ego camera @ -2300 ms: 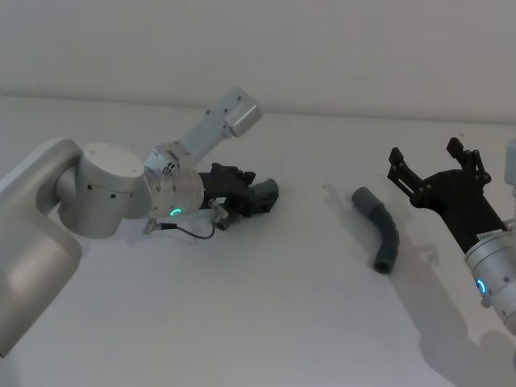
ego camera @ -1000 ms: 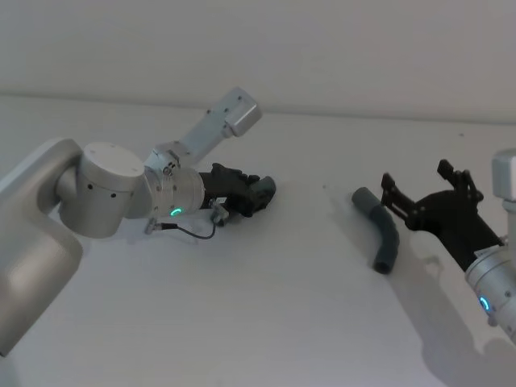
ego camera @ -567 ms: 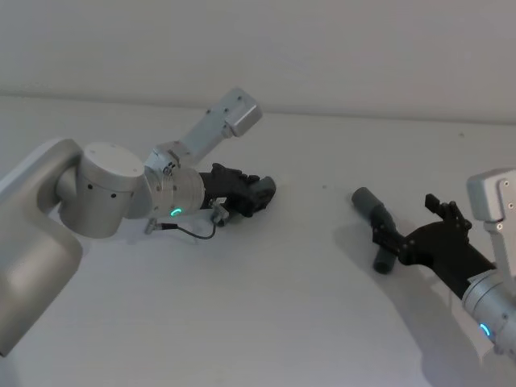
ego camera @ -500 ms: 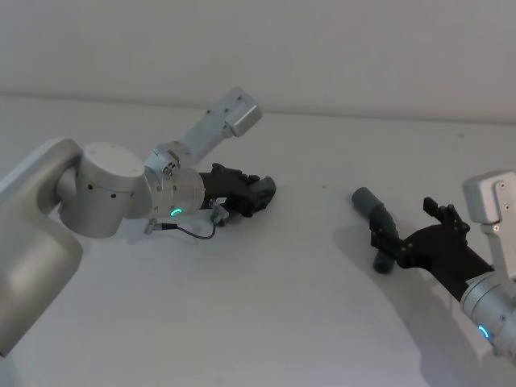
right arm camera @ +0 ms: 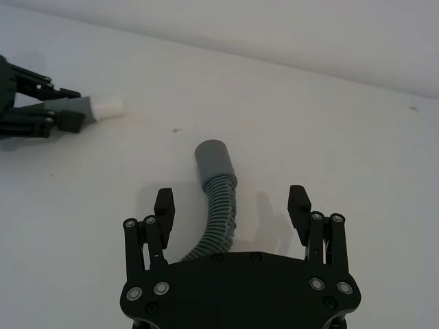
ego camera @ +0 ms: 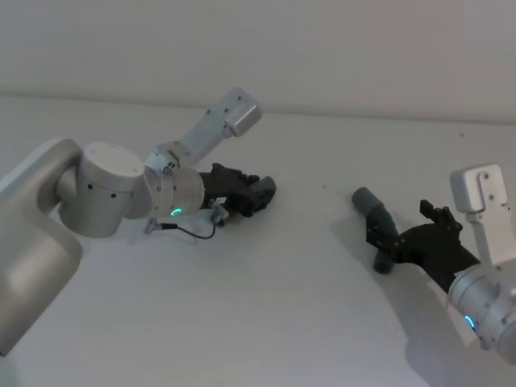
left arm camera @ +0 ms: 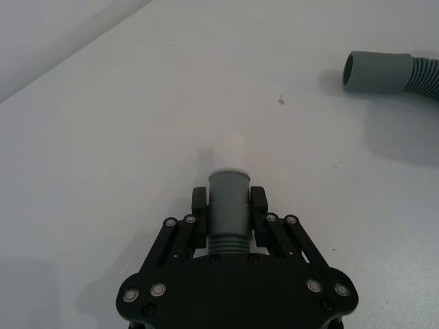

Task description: Use both hands to pick up one end of the pipe from the table, align the ends, and insert them.

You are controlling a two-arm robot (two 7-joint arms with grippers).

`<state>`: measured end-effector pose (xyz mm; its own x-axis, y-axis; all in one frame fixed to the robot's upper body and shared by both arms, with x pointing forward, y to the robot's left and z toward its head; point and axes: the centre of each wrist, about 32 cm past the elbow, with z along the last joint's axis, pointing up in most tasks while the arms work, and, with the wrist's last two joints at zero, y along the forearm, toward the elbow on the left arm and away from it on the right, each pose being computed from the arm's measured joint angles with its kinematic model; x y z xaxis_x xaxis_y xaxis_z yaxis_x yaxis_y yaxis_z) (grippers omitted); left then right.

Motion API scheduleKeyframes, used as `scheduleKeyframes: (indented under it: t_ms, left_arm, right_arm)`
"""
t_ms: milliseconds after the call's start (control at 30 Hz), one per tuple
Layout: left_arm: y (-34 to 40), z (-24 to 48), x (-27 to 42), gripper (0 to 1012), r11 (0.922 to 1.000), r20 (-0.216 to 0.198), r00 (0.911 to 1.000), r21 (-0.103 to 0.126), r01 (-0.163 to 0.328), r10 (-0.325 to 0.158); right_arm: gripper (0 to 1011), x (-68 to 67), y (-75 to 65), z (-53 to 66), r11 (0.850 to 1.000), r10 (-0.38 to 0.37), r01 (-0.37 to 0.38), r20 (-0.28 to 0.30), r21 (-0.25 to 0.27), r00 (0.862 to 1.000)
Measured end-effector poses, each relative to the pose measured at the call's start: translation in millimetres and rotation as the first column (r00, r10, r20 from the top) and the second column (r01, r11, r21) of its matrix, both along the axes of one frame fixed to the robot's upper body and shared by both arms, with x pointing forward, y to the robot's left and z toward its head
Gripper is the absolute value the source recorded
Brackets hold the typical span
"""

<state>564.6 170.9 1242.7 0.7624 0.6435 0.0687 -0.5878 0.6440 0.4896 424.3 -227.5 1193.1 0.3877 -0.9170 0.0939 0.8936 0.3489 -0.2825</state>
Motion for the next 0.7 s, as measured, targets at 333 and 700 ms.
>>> scheduleKeyframes:
  t_ms: [333, 700]
  left_arm:
    - [0.0, 0.0, 0.0, 359, 1.0, 0.0, 1.0, 0.0, 0.0, 0.0]
    - [0.0, 0.0, 0.0, 359, 1.0, 0.0, 1.0, 0.0, 0.0, 0.0]
  right_arm:
    - [1003, 9.1, 2.7, 3.1, 0.999, -0.044, 0.045, -0.065, 0.013, 0.997]
    - [1003, 14.2, 1.4, 4.5, 0.998, -0.05, 0.053, -0.118, 0.021, 0.992]
